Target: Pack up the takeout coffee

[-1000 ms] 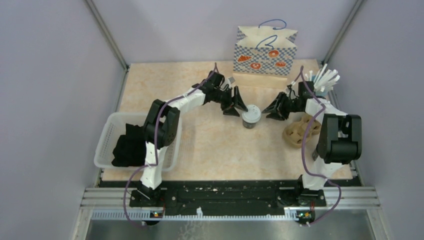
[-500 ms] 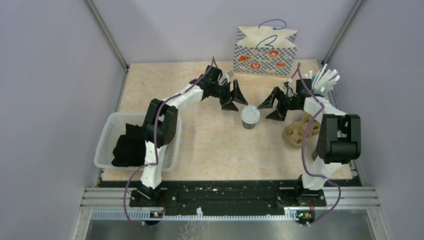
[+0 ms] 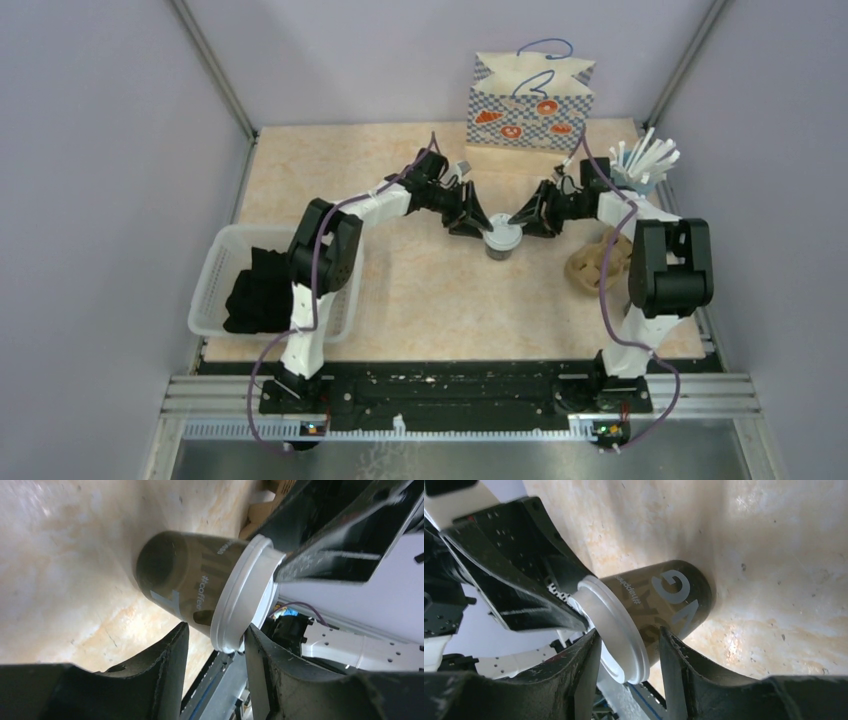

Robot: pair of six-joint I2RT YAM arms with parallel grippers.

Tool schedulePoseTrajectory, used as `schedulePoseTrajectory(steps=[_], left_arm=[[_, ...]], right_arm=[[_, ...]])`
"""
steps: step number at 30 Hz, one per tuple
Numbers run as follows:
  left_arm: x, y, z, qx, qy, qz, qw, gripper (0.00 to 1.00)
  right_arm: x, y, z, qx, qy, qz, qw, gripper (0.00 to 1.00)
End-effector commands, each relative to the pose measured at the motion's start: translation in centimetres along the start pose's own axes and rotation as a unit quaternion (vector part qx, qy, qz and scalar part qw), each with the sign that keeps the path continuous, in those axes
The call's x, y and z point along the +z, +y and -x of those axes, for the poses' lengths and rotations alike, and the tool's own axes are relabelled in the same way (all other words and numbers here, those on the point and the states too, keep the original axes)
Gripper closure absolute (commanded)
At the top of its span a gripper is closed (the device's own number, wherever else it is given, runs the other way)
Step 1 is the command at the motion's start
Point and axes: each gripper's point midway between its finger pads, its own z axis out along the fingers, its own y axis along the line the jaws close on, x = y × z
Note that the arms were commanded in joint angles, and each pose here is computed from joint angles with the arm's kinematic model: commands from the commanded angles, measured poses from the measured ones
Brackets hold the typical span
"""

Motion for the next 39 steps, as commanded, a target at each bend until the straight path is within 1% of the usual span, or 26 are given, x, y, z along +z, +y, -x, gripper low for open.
schedulePoseTrajectory(steps=[1,4,6,7,9,11,12,14,17,21,22,25,26,32,39], left_arm=[[-1.0,-1.4,-1.8,0.017,-0.002,-0.005,1.000,0.50],[-1.5,-1.6,-2.4,0.017,0.000,-0.008,1.000,0.50],[-1.7,-1.9,-2.6,0.021,0.001,-0.009,1.000,0.48],[-1.9,-2.0,-2.5,0.023,-0.001,-0.008,1.000,0.46],[-2.1,-2.3,-2.1,0.028,-0.004,-0.002,1.000,0.37],[-2.4,-2.5,-1.8,0.028,-0.008,-0.001,1.000,0.27],[-2.6,-2.6,-1.5,0.028,-0.013,-0.002,1.000,0.23],[-2.8,-2.6,-0.9,0.029,-0.022,-0.006,0.999,0.20],[-2.3,-2.2,-0.4,0.024,-0.018,-0.008,1.000,0.26],[-1.6,-1.6,-0.2,0.015,-0.014,-0.012,1.000,0.33],[-1.6,-1.6,-0.2,0.015,-0.014,-0.011,1.000,0.34],[-1.4,-0.8,-0.2,0.014,-0.017,0.001,1.000,0.38],[-1.4,-0.3,-0.3,0.012,-0.018,0.007,1.000,0.39],[-0.7,3.2,-1.5,-0.014,-0.010,0.049,0.999,0.46],[-0.9,5.4,-2.2,-0.028,-0.013,0.083,0.996,0.48]], right_arm=[[0.8,1.8,2.1,-0.036,-0.011,0.015,0.999,0.55],[1.1,2.1,2.4,-0.039,-0.007,0.016,0.999,0.55],[0.9,2.0,2.6,-0.043,-0.008,0.006,0.999,0.51],[0.6,1.7,2.5,-0.045,-0.006,-0.009,0.999,0.45],[-0.3,1.1,2.6,-0.047,-0.012,-0.034,0.998,0.33],[-1.4,0.7,2.3,-0.037,-0.019,-0.029,0.999,0.24],[-1.8,0.9,1.9,-0.039,-0.019,-0.024,0.999,0.20],[-2.3,1.5,0.9,-0.047,-0.014,-0.010,0.999,0.16],[-2.0,1.7,-0.8,-0.039,0.004,0.022,0.999,0.17],[-1.1,1.5,-2.1,-0.041,0.018,0.029,0.999,0.20],[-0.9,1.4,-2.2,-0.038,0.018,0.033,0.999,0.22],[-0.2,0.4,-2.1,-0.030,0.016,0.030,0.999,0.34],[0.1,0.0,-2.1,-0.027,0.017,0.024,0.999,0.36],[0.7,-1.5,-2.3,-0.019,0.011,0.011,1.000,0.36],[1.0,-2.9,-2.8,-0.016,0.013,-0.007,1.000,0.36]])
